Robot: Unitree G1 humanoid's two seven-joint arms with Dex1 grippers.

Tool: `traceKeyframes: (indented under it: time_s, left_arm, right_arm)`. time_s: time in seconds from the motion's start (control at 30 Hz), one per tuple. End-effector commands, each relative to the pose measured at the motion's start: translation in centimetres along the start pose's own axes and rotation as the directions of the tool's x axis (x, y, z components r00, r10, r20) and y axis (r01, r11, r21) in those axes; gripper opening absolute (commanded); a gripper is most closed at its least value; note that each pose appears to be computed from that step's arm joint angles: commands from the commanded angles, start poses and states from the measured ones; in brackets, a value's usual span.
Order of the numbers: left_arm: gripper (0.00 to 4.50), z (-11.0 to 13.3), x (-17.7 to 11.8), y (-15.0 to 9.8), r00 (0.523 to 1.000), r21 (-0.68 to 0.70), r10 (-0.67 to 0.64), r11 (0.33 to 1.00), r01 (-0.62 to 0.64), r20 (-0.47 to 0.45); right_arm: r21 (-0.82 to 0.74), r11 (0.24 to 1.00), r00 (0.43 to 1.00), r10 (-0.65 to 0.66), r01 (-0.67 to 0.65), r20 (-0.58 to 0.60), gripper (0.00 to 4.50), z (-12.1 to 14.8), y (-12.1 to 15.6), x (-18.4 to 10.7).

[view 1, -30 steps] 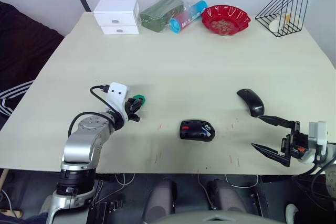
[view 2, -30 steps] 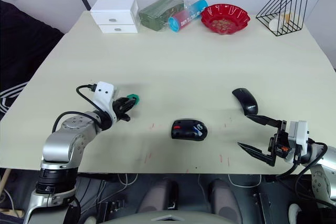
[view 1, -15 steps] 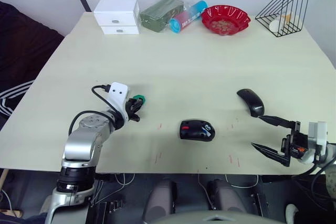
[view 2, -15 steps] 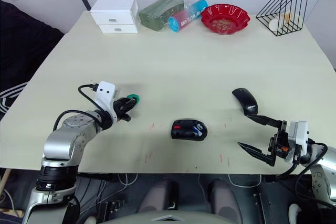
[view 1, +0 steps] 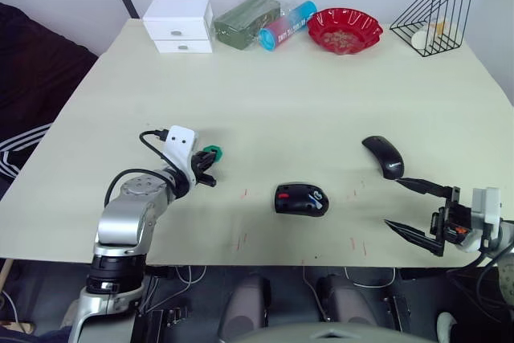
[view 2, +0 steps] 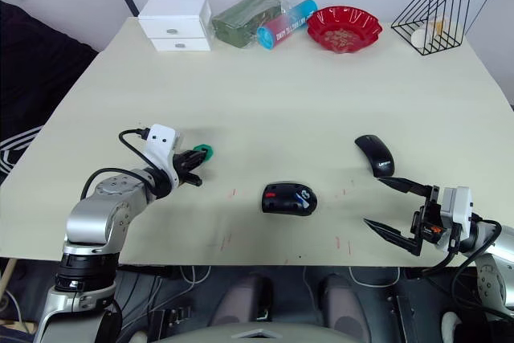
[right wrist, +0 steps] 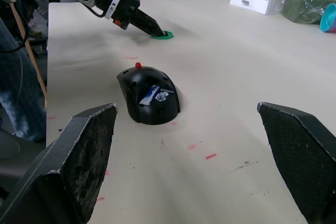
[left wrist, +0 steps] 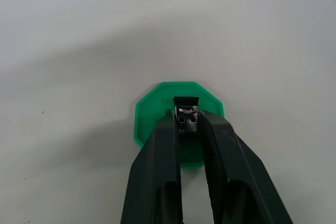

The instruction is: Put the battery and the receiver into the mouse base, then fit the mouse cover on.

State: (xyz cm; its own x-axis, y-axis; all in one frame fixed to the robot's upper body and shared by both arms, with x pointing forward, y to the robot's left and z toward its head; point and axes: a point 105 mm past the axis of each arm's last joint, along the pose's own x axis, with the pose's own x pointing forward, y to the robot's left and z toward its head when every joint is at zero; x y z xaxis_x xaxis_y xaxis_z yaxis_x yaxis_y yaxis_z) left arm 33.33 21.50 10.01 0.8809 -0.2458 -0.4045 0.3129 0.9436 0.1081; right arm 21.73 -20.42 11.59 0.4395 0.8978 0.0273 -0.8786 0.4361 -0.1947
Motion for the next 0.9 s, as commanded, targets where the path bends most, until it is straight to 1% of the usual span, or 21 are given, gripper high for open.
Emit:
traceKeyframes:
  time_s: [0.03, 0.23, 0.33, 0.37, 0.43, 0.53, 0.63, 0.67, 0.77, 0.8, 0.87, 0.9]
  left_arm:
    - [0.10, 0.9, -0.7, 1.1, 1.000, 0.029, 0.020, 0.999, -0.020, 0.019]
    - [0.10, 2.1, -1.6, 1.3, 0.998, 0.132, -0.052, 0.990, 0.048, 0.029]
    - [0.10, 2.9, -2.4, 1.4, 0.992, 0.170, -0.127, 0.978, 0.121, 0.021]
    - [0.10, 3.0, -2.6, 1.2, 0.986, 0.198, -0.169, 0.966, 0.165, 0.002]
    - [0.10, 3.1, -2.8, 1.2, 0.977, 0.241, -0.212, 0.947, 0.213, -0.027]
    - [0.10, 3.9, -3.0, 0.4, 0.950, 0.292, -0.310, 0.905, 0.309, -0.044]
    - [0.10, 4.2, -3.0, -0.1, 0.927, 0.334, -0.370, 0.867, 0.370, -0.065]
    - [0.10, 4.6, -2.9, -0.4, 0.913, 0.356, -0.402, 0.845, 0.399, -0.070]
    - [0.10, 5.9, -2.7, -2.8, 0.833, 0.440, -0.545, 0.728, 0.525, -0.092]
    - [0.10, 6.3, -2.6, -3.6, 0.801, 0.466, -0.589, 0.683, 0.563, -0.106]
    - [0.10, 6.9, -2.3, -4.4, 0.763, 0.497, -0.635, 0.626, 0.602, -0.124]
    - [0.10, 7.1, -2.1, -4.7, 0.751, 0.508, -0.647, 0.607, 0.611, -0.130]
  right_arm:
    - [-0.039, 0.999, 1.000, 0.007, -0.006, 0.024, 4.50, 1.1, -0.2, -0.1]
    - [-0.037, 0.999, 0.999, 0.030, -0.029, 0.035, 4.50, 1.3, -0.1, 0.0]
    - [-0.039, 0.998, 0.998, 0.054, -0.052, 0.042, 4.50, 1.5, 0.0, 0.1]
    - [-0.040, 0.997, 0.997, 0.072, -0.070, 0.041, 4.50, 1.5, 0.1, 0.2]
    - [-0.043, 0.995, 0.995, 0.093, -0.091, 0.041, 4.50, 1.6, 0.2, 0.3]
    - [-0.045, 0.993, 0.993, 0.107, -0.105, 0.046, 4.50, 1.9, 0.1, 0.4]
    - [-0.042, 0.993, 0.992, 0.114, -0.113, 0.047, 4.50, 2.0, 0.0, 0.4]
    - [-0.023, 0.992, 0.992, 0.122, -0.122, 0.037, 4.50, 2.0, 0.0, 0.4]
    - [0.088, 0.994, 0.997, 0.063, -0.067, 0.043, 4.50, 2.6, -1.0, 1.0]
    - [0.102, 0.993, 0.998, 0.058, -0.060, 0.027, 4.50, 2.6, -1.0, 1.3]
    - [0.126, 0.990, 0.998, 0.056, -0.057, 0.011, 4.50, 2.6, -1.1, 1.7]
    - [0.147, 0.988, 0.999, 0.038, -0.038, 0.004, 4.50, 2.6, -1.3, 1.9]
